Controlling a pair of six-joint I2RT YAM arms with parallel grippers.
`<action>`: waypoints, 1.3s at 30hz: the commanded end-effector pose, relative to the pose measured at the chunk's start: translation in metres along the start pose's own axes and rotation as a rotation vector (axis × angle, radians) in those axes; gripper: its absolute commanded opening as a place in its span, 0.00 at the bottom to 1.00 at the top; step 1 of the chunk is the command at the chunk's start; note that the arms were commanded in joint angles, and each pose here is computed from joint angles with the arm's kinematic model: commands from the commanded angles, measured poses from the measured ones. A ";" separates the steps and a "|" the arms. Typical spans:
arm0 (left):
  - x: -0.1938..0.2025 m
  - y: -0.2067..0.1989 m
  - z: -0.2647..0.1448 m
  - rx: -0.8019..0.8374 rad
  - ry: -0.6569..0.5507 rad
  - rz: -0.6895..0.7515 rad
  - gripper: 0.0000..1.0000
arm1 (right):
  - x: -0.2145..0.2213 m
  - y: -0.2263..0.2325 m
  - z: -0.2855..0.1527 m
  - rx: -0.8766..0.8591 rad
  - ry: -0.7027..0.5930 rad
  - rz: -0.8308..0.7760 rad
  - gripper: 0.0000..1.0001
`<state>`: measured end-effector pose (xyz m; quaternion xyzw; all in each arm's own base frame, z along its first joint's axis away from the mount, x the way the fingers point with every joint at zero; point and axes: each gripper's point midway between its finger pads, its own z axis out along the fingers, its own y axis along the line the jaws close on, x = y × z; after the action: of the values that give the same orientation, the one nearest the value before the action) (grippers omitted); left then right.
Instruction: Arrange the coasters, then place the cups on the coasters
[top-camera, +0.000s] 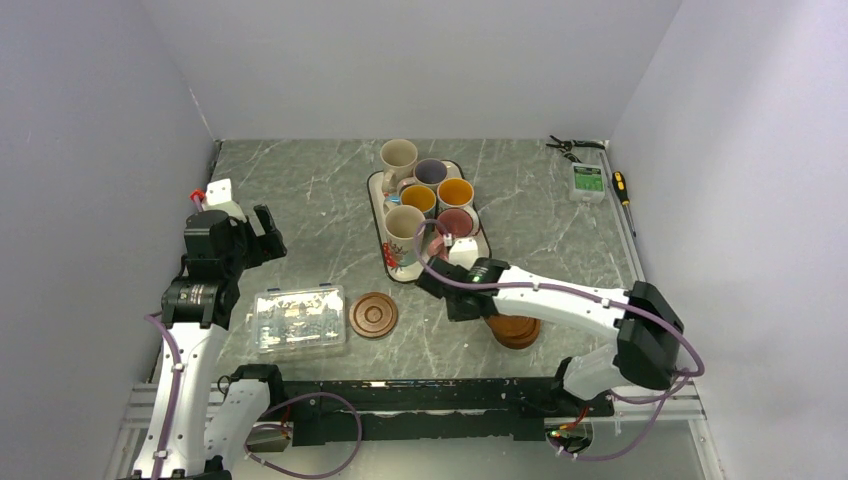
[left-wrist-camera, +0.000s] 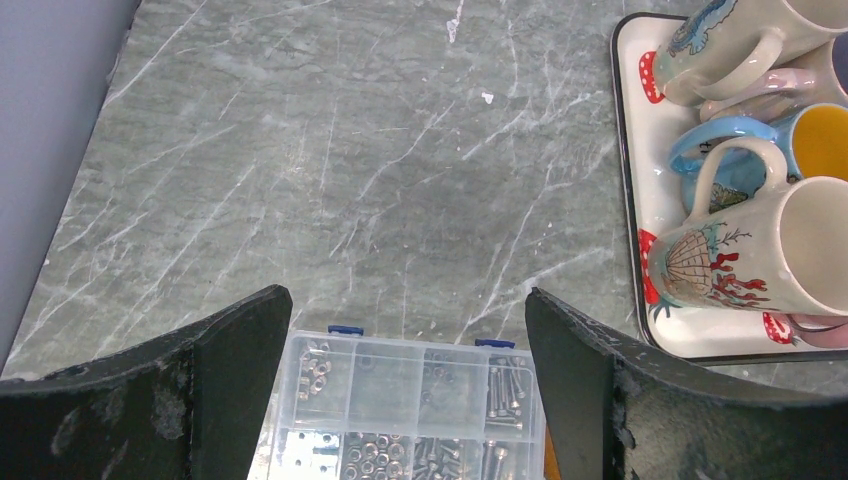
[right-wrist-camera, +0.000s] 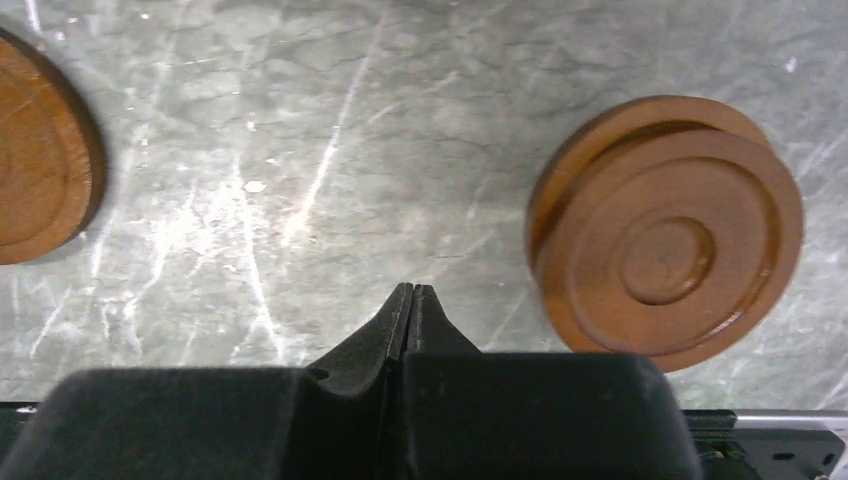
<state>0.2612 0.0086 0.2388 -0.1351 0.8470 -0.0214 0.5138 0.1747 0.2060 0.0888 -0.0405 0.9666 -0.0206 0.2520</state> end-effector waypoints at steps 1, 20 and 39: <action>-0.014 -0.002 -0.003 0.005 -0.050 -0.008 0.94 | -0.012 0.022 -0.004 0.009 -0.056 0.009 0.00; -0.013 -0.004 -0.002 0.014 -0.042 -0.007 0.94 | 0.002 -0.056 0.016 0.129 -0.007 0.129 0.71; -0.011 -0.006 0.000 0.020 -0.032 -0.009 0.94 | 0.002 -0.011 0.028 -0.018 0.020 0.057 0.67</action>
<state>0.2624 0.0084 0.2365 -0.1349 0.8495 -0.0213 0.5097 0.1830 0.1686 0.0600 0.0041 0.9712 -0.0451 0.2339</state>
